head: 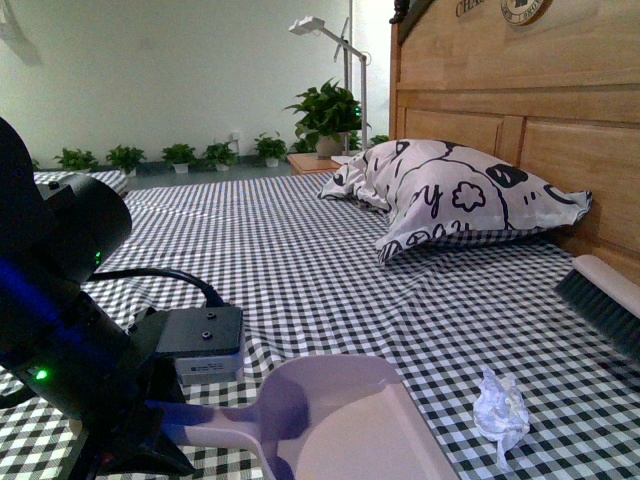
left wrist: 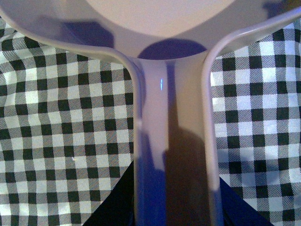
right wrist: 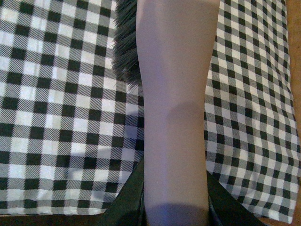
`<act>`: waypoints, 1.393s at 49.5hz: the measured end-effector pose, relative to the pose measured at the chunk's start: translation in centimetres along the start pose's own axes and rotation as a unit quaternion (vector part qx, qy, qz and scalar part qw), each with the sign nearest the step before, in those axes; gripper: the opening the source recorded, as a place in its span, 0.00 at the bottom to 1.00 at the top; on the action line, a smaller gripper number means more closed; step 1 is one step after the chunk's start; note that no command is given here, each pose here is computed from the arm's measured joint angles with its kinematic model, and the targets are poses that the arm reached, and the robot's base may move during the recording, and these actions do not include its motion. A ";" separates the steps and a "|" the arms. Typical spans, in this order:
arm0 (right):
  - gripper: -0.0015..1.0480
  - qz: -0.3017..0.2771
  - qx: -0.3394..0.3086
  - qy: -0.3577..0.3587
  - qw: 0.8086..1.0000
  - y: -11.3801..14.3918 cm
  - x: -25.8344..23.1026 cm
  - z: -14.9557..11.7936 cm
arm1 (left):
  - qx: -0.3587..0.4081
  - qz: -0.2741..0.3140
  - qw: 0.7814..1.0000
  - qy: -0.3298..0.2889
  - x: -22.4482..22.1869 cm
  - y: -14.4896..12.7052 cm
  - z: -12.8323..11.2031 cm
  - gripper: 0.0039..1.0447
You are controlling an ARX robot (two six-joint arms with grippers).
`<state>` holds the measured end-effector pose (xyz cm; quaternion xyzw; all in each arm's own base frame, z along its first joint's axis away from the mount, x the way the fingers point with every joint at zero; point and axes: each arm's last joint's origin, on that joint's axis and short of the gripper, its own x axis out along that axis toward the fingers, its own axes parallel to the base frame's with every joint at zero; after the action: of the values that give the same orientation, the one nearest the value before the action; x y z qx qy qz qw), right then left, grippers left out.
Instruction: Clean up trash
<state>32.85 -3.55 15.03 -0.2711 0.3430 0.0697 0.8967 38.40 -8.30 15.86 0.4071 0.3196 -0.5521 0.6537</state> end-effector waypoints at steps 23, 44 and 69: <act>0.18 -0.034 -0.102 0.060 0.992 1.1 2.4 -4.4 | 0.000 -0.007 1.000 -0.001 0.3 -0.1 0.1 0.23; 0.18 0.203 -0.153 0.011 0.967 9.6 -5.0 -2.2 | -0.001 -0.011 1.000 -0.001 0.4 -0.2 0.2 0.23; 0.18 0.225 0.034 -0.079 0.971 4.2 -7.8 4.0 | 0.000 0.000 1.000 -0.011 0.4 0.0 0.4 0.23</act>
<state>27.98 2.56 20.72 -0.1496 0.3257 0.2787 0.8910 38.48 -8.88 15.68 0.4011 0.3124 -0.5566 0.6570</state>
